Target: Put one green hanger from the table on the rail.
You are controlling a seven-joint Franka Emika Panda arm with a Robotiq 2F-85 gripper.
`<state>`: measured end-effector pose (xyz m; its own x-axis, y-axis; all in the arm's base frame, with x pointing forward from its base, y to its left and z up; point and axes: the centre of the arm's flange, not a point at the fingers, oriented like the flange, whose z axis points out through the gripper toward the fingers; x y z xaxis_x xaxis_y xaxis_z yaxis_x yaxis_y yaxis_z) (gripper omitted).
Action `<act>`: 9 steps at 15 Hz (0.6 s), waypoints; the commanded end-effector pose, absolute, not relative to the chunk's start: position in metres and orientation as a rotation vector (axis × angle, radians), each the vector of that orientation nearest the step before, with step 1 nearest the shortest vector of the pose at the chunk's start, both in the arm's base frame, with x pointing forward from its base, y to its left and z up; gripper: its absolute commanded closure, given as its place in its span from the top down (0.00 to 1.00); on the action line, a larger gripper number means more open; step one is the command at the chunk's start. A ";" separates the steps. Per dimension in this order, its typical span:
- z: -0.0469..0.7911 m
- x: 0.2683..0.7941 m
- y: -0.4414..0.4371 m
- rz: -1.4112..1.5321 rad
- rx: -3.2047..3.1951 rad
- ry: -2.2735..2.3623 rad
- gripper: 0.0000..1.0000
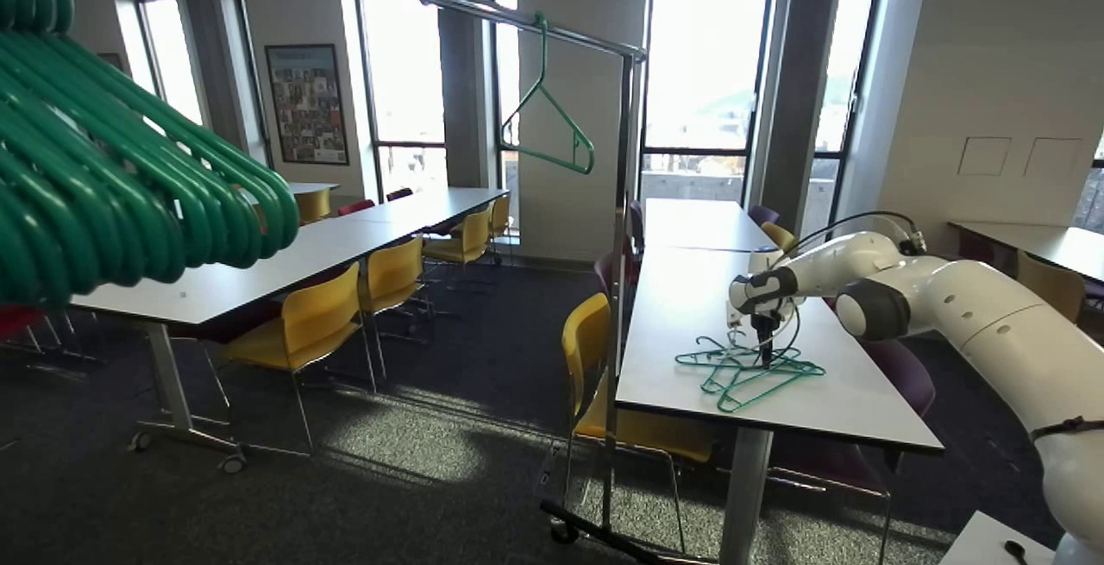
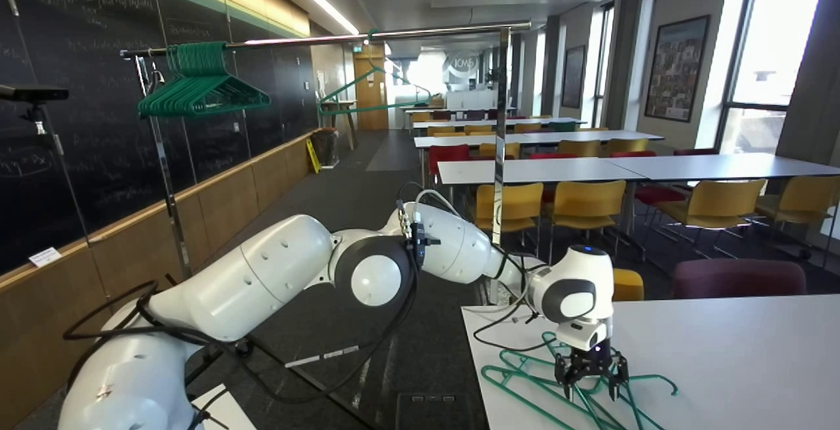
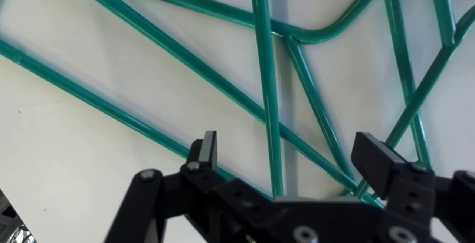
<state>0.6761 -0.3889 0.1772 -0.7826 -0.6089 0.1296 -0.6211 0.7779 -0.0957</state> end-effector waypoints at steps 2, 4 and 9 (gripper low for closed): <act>0.176 0.691 -0.399 0.175 0.975 -2.895 0.69; 0.174 0.691 -0.397 0.170 0.981 -2.892 0.57; 0.169 0.690 -0.396 0.161 0.983 -2.888 0.19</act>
<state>0.6801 -0.3883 0.1631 -0.7773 -0.6146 0.1341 -0.6275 0.7728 -0.0952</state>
